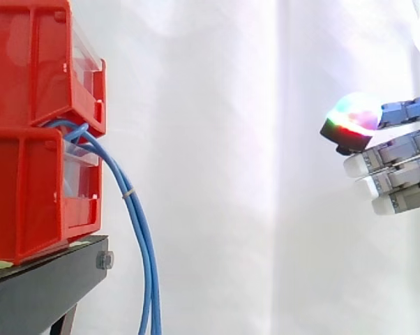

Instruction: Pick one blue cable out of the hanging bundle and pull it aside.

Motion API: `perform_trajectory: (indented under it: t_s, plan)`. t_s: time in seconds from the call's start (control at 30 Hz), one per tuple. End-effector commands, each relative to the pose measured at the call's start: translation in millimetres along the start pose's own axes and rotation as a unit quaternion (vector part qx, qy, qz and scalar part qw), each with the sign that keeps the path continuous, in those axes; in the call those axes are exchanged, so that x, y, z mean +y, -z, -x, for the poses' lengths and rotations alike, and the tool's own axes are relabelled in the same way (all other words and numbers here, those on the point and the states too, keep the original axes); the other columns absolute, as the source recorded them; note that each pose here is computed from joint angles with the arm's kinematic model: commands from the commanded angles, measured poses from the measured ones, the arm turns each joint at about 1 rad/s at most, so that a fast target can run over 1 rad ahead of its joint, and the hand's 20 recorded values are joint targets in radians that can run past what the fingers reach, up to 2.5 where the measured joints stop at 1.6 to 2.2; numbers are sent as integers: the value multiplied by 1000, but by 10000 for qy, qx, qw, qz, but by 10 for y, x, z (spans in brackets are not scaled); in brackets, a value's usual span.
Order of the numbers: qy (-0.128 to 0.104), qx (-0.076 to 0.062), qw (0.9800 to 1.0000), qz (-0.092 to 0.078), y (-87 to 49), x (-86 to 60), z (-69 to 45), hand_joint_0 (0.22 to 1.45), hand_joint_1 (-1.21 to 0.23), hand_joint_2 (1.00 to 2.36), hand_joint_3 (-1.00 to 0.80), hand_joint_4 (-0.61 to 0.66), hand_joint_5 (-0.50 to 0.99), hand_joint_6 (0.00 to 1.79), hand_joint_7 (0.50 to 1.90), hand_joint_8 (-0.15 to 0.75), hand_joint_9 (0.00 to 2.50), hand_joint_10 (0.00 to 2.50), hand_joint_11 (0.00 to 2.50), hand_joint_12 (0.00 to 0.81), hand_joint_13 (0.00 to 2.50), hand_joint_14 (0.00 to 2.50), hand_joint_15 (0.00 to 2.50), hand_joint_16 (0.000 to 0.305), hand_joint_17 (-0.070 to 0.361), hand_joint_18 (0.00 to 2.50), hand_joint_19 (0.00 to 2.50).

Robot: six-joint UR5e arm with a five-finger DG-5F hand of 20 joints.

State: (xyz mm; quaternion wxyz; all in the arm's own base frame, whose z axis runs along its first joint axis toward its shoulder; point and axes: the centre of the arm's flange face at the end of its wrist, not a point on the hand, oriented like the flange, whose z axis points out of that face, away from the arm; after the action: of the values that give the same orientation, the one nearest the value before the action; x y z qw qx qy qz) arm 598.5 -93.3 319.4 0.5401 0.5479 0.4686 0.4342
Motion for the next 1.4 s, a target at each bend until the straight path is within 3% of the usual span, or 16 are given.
perform_trajectory:
  t_s: [0.0, 0.1, 0.23, 0.3, 0.37, 0.47, 0.6, 0.67, 0.73, 0.77, 0.93, 1.07, 1.17, 1.2, 1.37]
  plan:
    - [-15, -53, 10000, 37, -47, -68, -78, 506, -604, 1000, -493, 186, -224, 501, 649, 256, 520, 0, 56, 270, 414, 4, 62, 31, 69, 156, 0]
    - [-8, -145, 9999, 22, -71, -129, -133, 507, -605, 1000, -492, 187, -224, 501, 646, 255, 527, 0, 64, 271, 421, 2, 65, 30, 68, 165, 4]
    - [-15, -159, 9999, -43, -91, -209, -162, 507, -606, 1000, -489, 186, -224, 501, 643, 257, 531, 2, 71, 271, 423, 1, 58, 30, 68, 168, 0]
    - [-15, -158, 9997, -164, -131, -369, -187, 508, -606, 1000, -490, 187, -224, 501, 649, 257, 531, 2, 70, 272, 426, 2, 62, 30, 68, 168, 0]
    - [-177, -155, 9994, -240, -183, -538, -218, 508, -608, 1001, -491, 187, -224, 501, 646, 258, 535, 0, 77, 271, 428, 2, 66, 30, 68, 170, 0]
    - [-274, -155, 9994, -159, -241, -624, -256, 509, -609, 1001, -491, 186, -224, 501, 646, 257, 539, 0, 75, 271, 434, 2, 65, 30, 68, 173, 0]
    - [-195, -199, 9996, -81, -305, -734, -288, 510, -610, 1001, -487, 187, -224, 501, 646, 258, 545, 3, 81, 268, 439, 3, 62, 30, 68, 176, 0]
    - [-177, -260, 9995, -88, -361, -881, -299, 511, -611, 1000, -489, 186, -223, 501, 642, 257, 546, 3, 81, 269, 441, 1, 67, 30, 67, 178, 0]
    - [-239, -329, 9992, -43, -465, -996, -324, 511, -611, 1001, -488, 188, -223, 501, 643, 257, 551, 1, 84, 268, 444, 1, 63, 30, 67, 179, 0]
    - [-315, -337, 9989, -41, -581, -1054, -365, 512, -611, 1000, -489, 188, -223, 501, 646, 257, 552, 2, 84, 269, 446, 2, 67, 30, 67, 180, 0]
    - [-271, -421, 9987, -34, -678, -1000, -392, 512, -612, 1001, -489, 192, -221, 501, 646, 259, 560, 2, 86, 270, 451, 2, 73, 30, 67, 184, 3]
    - [-20, -582, 9983, 30, -720, -927, -375, 513, -611, 1000, -489, 199, -219, 501, 648, 262, 571, 4, 108, 281, 477, 4, 99, 30, 67, 197, 10]
    - [132, -769, 9969, 96, -772, -915, -359, 512, -611, 1001, -488, 199, -219, 501, 648, 259, 582, 4, 112, 281, 481, 4, 106, 30, 68, 204, 16]
    - [132, -824, 9964, 140, -844, -861, -365, 512, -611, 1000, -488, 199, -219, 501, 649, 261, 581, 4, 112, 281, 482, 4, 106, 30, 68, 203, 22]
    - [128, -834, 9964, -15, -1051, -1011, -409, 513, -612, 1000, -491, 200, -217, 501, 651, 261, 585, 3, 118, 284, 487, 4, 104, 30, 68, 210, 22]
